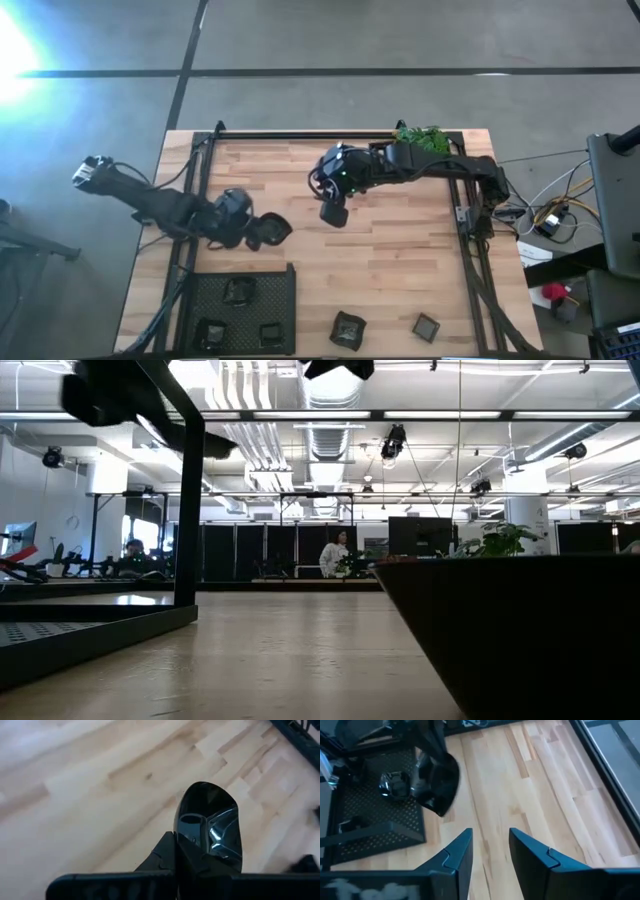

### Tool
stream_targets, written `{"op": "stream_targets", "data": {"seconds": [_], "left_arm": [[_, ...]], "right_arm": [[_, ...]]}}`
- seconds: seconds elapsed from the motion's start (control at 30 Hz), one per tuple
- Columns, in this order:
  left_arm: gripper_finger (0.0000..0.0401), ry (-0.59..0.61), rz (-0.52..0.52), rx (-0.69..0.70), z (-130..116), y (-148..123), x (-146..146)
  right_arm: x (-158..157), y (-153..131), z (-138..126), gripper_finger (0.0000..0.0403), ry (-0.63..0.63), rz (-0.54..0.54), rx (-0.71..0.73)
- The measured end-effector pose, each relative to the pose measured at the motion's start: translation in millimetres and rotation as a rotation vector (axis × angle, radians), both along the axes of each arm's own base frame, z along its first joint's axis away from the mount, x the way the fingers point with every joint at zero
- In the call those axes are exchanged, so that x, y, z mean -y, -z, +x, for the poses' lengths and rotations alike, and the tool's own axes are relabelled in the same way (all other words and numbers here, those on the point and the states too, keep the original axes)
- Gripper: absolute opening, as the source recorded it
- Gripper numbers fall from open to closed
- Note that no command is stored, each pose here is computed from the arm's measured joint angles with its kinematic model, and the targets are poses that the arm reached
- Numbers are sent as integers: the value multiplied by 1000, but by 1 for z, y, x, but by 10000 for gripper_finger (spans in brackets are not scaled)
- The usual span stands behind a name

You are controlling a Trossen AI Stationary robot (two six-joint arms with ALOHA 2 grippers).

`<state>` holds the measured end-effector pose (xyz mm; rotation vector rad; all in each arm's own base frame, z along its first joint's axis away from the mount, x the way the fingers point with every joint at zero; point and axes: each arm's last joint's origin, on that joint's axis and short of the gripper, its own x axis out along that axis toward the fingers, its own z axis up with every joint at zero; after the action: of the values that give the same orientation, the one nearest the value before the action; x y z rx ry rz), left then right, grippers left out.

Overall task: Pick & Place Mini shaped plates
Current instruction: Stack the black leaf-shaped plate on the black leaf-shaped plate on the shelf

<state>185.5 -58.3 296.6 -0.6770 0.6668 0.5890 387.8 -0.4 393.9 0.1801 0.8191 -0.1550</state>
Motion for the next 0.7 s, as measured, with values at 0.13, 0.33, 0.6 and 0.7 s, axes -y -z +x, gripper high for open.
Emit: {"op": "stream_targets", "data": {"seconds": [0.13,0.33,0.6,0.7], "left_arm": [[0,-55,-124,28,-15,-1,17],[0,-116,-240,35,-30,7,46],[0,-193,-372,-65,-45,22,76],[0,-196,-405,-137,-47,30,88]], "right_arm": [[0,-10,-4,119,4,4,8],[0,-19,-7,109,5,5,30],[0,-19,-7,97,6,5,27],[0,-19,-7,93,4,3,27]]}}
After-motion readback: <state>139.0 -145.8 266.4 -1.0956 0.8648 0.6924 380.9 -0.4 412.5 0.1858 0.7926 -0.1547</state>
